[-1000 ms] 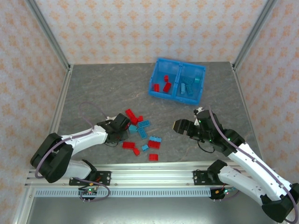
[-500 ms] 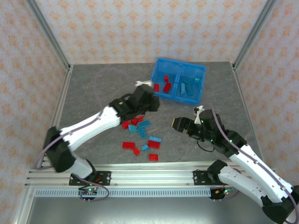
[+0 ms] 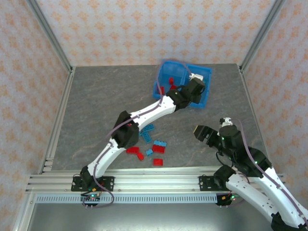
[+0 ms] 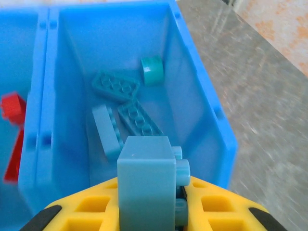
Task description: Sort the legos into containers by color
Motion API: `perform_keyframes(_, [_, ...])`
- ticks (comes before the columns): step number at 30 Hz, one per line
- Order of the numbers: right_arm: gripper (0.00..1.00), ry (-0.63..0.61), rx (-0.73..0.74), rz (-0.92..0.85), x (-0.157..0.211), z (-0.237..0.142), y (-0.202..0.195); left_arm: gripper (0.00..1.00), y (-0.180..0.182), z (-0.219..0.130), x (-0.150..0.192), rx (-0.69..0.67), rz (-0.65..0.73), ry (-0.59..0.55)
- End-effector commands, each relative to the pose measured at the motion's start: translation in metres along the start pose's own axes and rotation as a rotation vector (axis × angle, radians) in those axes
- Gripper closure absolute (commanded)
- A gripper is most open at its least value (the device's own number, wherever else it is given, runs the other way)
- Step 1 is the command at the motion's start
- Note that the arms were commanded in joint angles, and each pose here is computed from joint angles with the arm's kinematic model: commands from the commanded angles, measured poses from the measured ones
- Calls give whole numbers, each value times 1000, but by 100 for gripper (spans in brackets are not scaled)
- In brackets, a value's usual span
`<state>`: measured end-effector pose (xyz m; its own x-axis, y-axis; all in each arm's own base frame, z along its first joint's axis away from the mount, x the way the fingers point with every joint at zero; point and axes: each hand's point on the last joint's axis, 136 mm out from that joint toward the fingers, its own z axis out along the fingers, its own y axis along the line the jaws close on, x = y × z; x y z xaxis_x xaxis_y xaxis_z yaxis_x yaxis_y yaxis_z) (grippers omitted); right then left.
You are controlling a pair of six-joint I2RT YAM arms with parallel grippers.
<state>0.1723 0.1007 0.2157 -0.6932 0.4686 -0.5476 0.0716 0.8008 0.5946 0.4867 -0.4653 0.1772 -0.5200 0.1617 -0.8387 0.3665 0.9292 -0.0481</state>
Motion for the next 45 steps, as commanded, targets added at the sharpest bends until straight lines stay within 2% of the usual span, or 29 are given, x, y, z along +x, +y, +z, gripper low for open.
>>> perform_keyframes(1, [13, -21, 45, -28, -4, -6, -8, 74, 18, 7, -28, -135, 135, -95])
perform_keyframes(3, [13, -20, 48, -33, -4, -8, -8, 70, 20, 14, -37, -157, 126, -140])
perform_keyframes(6, [13, -8, 49, -42, -2, -9, -9, 56, 24, 16, -48, -144, 84, -175])
perform_keyframes(10, [13, 9, 59, -45, 2, -9, -12, 53, 23, -8, -66, -111, 51, -181])
perform_keyframes(15, [13, 27, 38, -35, 6, -6, -9, 54, 24, -71, -98, -25, -27, -192])
perform_keyframes(16, [13, 33, 33, -33, 7, -4, -8, 54, 26, -82, -96, -8, -37, -189])
perform_keyframes(18, [14, 58, 23, -33, 12, -1, -6, 54, 31, -124, -104, 53, -72, -240])
perform_keyframes(20, [15, 118, -8, -50, 22, 6, 1, 54, 45, -166, -93, 91, -72, -253])
perform_keyframes(24, [17, 288, -47, -78, 48, 29, 16, 53, 58, -238, -50, 221, 69, -191])
perform_keyframes(27, [18, 378, -66, -113, 67, 48, 31, 43, 66, -292, -6, 308, 209, -147])
perform_keyframes(30, [17, 427, -27, -154, 88, 70, 39, 23, 69, -346, 43, 433, 414, -129])
perform_keyframes(32, [14, 442, 42, -137, 102, 87, 35, 8, 65, -379, 85, 570, 598, -107])
perform_keyframes(34, [13, 454, 80, -100, 118, 103, 34, 1, 74, -407, 128, 645, 765, -82])
perform_keyframes(37, [10, 462, 86, -31, 134, 120, 42, 1, 98, -418, 185, 675, 969, -28])
perform_keyframes(40, [7, 497, 100, -35, 149, 131, 56, 0, 110, -425, 240, 772, 1171, -13])
perform_keyframes(45, [3, 544, 207, -128, 169, 151, 63, 0, 115, -408, 258, 727, 1171, -83])
